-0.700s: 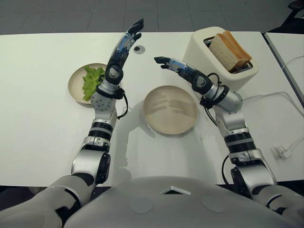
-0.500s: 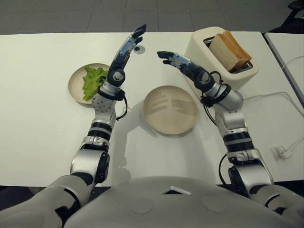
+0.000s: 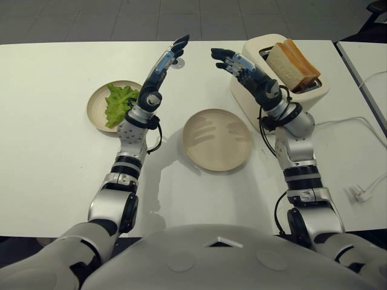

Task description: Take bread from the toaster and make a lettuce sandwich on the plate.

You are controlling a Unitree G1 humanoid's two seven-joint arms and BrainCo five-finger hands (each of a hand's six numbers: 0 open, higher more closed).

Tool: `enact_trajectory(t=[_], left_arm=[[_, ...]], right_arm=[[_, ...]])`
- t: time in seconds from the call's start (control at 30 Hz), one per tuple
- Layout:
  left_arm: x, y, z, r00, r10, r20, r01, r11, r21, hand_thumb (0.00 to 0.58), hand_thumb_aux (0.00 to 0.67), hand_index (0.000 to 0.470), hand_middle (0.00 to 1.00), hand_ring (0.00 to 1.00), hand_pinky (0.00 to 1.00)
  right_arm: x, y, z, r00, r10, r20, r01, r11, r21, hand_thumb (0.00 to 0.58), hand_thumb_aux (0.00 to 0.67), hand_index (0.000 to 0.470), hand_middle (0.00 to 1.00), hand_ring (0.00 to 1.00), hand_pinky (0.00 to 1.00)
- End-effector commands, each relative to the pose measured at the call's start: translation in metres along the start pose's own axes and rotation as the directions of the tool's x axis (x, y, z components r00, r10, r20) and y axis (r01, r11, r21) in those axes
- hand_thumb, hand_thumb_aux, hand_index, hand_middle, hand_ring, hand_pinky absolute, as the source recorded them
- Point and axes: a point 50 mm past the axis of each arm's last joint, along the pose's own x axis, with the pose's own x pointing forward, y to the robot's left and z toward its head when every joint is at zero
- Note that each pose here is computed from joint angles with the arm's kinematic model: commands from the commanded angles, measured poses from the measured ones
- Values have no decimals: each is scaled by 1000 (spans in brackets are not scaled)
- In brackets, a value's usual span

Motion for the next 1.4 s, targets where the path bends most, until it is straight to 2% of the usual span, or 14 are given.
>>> enact_trajectory(t=[0.03,0.17,0.3,0.47,0.63,0.67,0.8,0.87,0.93,1.23,1.3,1.33,1.37,1.4], left_arm=[[4,-2,0,1000,-13,7,13,1000,-3,0,0,0,0,0,0],[7,-3,0,1000,-17,12,17,1000,-6,0,0,0,0,0,0],[9,-4,0,1000,-22,13,23,1000,-10,0,0,0,0,0,0],[9,-5,-1,1000,-23,9,23,1000,-13,0,0,0,0,0,0],[9,-6,-1,1000,-22,7,22,1000,-15,0,0,0,0,0,0],[9,-6,-2,1000,-22,7,22,1000,-15,0,0,0,0,0,0],[8,-6,-2,1000,-23,5,23,1000,-15,0,0,0,0,0,0],[7,-5,-2,1000,-22,4,22,1000,-12,0,0,0,0,0,0],[7,-5,-2,1000,-22,4,22,1000,-11,0,0,0,0,0,0],[7,-6,-2,1000,-24,4,24,1000,-13,0,0,0,0,0,0],[7,-5,-2,1000,-24,2,24,1000,-12,0,0,0,0,0,0],[7,-6,-2,1000,-24,2,24,1000,-12,0,0,0,0,0,0],[7,-6,-2,1000,-25,1,25,1000,-11,0,0,0,0,0,0],[7,-6,-2,1000,-25,1,25,1000,-11,0,0,0,0,0,0]], right_arm=[[-9,-48,35,997,-70,25,74,958,-275,0,0,0,0,0,0],[-35,-110,62,958,-258,-125,106,724,-682,0,0,0,0,0,0],[-60,-143,40,836,-432,-339,-46,560,-827,0,0,0,0,0,0],[-86,-157,11,693,-516,-503,-226,507,-832,0,0,0,0,0,0],[-94,-155,-7,645,-513,-567,-298,514,-804,5,3,2,0,0,0],[-92,-154,-9,649,-505,-569,-304,513,-802,104,63,44,0,0,0],[-91,-146,-14,668,-451,-592,-340,522,-782,297,202,142,0,0,0],[-89,-142,-14,681,-416,-603,-367,519,-772,190,121,85,0,0,0],[-88,-138,-11,694,-375,-615,-410,496,-766,0,0,0,0,0,0],[-88,-130,-3,690,-322,-648,-473,478,-740,18,11,7,0,0,0],[-89,-131,-7,675,-332,-659,-480,482,-733,454,357,251,0,0,0],[-90,-131,-8,670,-338,-661,-480,482,-733,493,410,288,0,0,0],[-90,-132,-8,670,-343,-659,-478,480,-735,577,620,435,0,0,0],[-89,-132,-8,679,-344,-648,-467,478,-744,580,670,470,0,0,0]])
